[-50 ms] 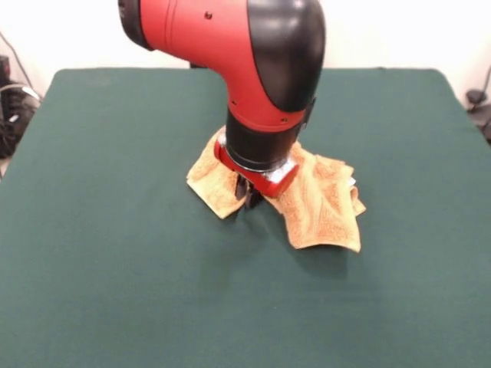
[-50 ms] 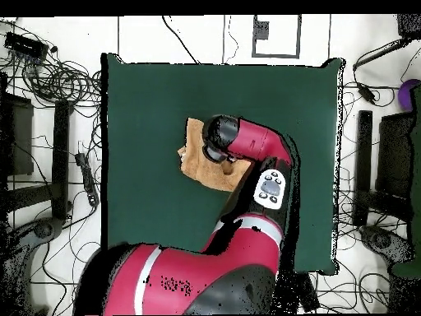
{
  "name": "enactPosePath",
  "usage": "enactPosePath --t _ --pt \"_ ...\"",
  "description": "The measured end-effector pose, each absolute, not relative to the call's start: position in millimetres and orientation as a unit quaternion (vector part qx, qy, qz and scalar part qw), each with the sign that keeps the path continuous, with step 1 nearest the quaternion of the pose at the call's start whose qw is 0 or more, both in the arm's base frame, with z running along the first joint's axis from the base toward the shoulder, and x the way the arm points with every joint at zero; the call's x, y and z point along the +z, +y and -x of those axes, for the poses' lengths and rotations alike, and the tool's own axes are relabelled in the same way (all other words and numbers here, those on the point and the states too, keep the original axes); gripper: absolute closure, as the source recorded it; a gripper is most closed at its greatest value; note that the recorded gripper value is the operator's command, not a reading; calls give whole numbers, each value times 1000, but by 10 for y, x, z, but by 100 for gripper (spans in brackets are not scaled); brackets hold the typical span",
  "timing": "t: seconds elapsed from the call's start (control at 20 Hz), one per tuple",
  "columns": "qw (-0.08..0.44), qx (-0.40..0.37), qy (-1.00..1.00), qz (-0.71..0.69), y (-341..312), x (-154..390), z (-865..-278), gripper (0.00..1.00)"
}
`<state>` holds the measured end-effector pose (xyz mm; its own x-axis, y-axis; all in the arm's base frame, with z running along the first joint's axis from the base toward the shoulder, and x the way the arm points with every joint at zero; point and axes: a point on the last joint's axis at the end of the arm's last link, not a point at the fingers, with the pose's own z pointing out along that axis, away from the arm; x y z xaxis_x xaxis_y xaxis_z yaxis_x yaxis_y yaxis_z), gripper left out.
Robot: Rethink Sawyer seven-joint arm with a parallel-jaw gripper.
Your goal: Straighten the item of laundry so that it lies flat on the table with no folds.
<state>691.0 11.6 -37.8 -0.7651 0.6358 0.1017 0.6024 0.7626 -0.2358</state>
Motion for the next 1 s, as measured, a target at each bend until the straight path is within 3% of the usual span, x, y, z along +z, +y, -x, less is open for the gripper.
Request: enactPosePath --t 0.3,1.0 --pt "86 108 -938 317 -92 -242 -7142 100" --pt "-41 132 -938 316 -1161 505 -7924 100"
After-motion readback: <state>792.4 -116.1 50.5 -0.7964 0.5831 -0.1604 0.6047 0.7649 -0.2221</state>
